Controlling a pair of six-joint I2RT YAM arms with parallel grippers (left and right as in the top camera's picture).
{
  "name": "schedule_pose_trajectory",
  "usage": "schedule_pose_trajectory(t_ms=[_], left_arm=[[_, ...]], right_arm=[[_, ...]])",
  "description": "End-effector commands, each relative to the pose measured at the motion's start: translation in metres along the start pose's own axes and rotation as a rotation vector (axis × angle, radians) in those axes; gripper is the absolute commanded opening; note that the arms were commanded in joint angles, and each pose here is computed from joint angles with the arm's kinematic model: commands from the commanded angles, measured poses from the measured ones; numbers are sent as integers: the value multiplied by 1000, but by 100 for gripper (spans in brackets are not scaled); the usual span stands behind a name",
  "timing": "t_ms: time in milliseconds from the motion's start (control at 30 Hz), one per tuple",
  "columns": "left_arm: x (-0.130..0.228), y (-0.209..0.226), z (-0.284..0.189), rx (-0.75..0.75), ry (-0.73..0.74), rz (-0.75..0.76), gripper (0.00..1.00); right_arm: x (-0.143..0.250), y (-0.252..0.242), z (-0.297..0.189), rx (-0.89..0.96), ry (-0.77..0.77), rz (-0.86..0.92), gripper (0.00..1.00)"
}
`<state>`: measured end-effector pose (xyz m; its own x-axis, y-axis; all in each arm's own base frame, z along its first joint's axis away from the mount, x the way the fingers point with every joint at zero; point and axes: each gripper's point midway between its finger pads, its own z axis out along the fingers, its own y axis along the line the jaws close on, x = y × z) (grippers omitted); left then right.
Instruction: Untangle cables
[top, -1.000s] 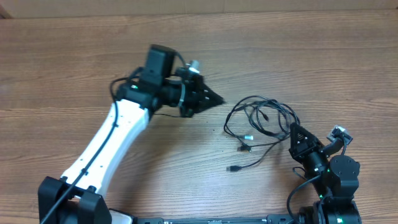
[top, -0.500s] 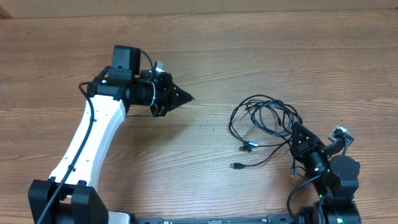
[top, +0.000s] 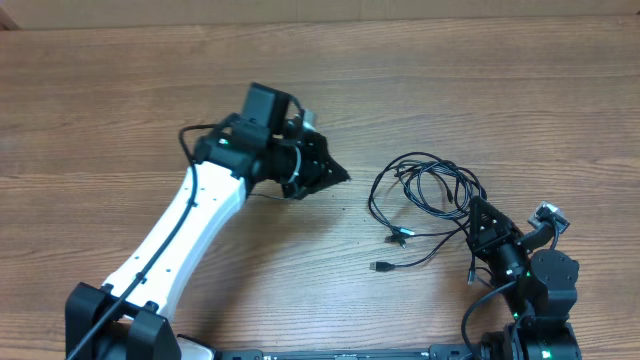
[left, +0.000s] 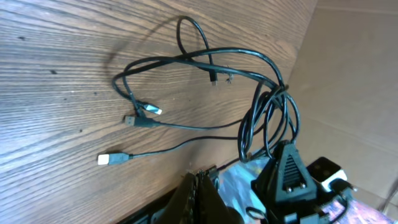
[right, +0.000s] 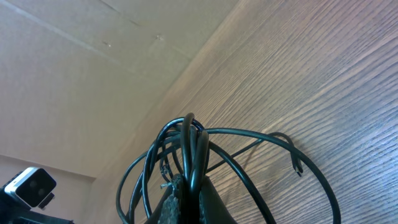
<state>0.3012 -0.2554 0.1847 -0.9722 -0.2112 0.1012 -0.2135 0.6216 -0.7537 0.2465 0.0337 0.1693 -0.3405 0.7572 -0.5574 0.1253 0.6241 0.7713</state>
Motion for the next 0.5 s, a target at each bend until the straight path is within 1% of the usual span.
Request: schedule_pose_trajectory(t_ms=[0,267,433,467], left_arm=[[-2,-6,10,-43,-59,-30,4],[13,-23,32,-62,-108,-30,4],[22,-33,42,-65,-133,12,9],[24,-34,44,-69,-139,7,8]], right_arm=[[-8,7,-3,-17,-31,-13,4],[-8,7,-3,-17,-31,-13,4],[-8,7,-3,-17,-31,-13,4],[-8,7,-3,-17,-31,-13,4]])
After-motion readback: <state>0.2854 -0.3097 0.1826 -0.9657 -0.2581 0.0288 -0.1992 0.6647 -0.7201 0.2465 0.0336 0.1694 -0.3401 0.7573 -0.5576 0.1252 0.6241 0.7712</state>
